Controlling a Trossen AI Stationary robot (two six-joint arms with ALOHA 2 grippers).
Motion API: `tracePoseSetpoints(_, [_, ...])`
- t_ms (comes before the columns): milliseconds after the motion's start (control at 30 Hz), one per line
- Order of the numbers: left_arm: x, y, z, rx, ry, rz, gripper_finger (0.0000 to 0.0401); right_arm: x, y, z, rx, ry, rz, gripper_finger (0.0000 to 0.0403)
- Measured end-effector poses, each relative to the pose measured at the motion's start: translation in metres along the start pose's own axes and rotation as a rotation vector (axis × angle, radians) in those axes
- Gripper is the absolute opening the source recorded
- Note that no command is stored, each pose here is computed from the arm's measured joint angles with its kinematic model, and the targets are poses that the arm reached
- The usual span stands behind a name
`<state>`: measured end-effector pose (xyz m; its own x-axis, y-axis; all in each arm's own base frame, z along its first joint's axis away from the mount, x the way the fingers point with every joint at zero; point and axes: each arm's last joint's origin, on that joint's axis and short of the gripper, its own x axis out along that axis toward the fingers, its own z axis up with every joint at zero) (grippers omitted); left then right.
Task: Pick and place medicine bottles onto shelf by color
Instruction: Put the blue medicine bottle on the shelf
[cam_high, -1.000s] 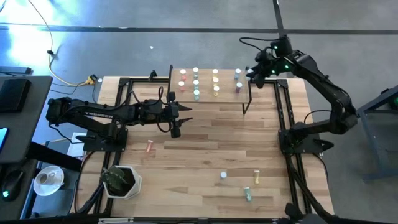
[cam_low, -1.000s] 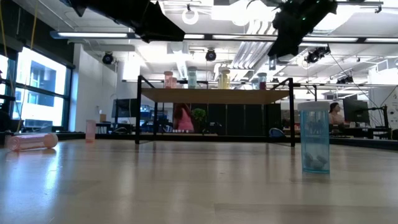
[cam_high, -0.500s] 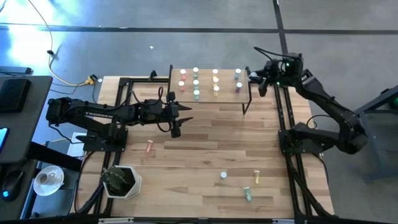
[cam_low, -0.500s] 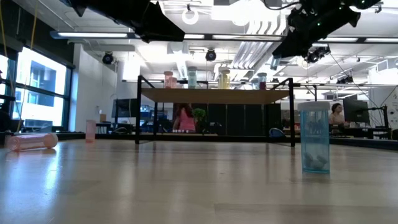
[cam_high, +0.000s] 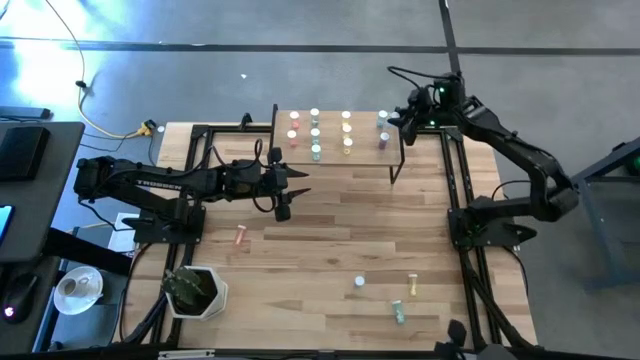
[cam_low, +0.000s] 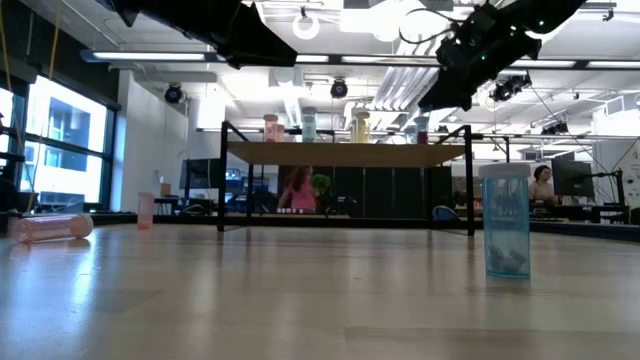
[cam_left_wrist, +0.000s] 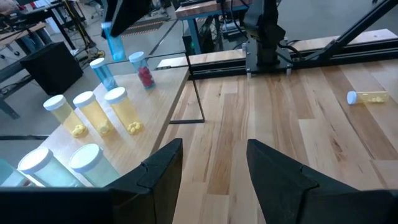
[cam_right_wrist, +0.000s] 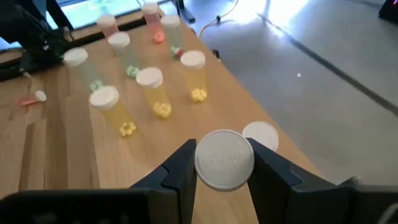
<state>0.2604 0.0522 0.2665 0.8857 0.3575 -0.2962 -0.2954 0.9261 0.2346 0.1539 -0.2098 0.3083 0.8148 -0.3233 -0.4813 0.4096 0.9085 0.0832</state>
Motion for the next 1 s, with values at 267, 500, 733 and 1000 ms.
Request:
tracePoseSetpoints(267, [0.0, 0.0, 0.0, 0.0, 0.0, 0.0, 0.017, 0.005, -0.002, -0.002, -0.023, 0.016, 0.004, 0.0108])
tracePoseSetpoints(500, [0.0, 0.0, 0.0, 0.0, 0.0, 0.0, 0.017, 0.01, 0.006, -0.001, -0.017, 0.026, 0.006, 0.0108])
tracePoseSetpoints(733, [0.0, 0.0, 0.0, 0.0, 0.001, -0.001, 0.017, 0.014, 0.013, 0.0, -0.017, 0.048, -0.043, 0.0108])
tracePoseSetpoints(1000, [0.0, 0.0, 0.0, 0.001, 0.001, -0.001, 0.017, 0.023, 0.012, -0.003, 0.018, 0.074, -0.031, 0.0108])
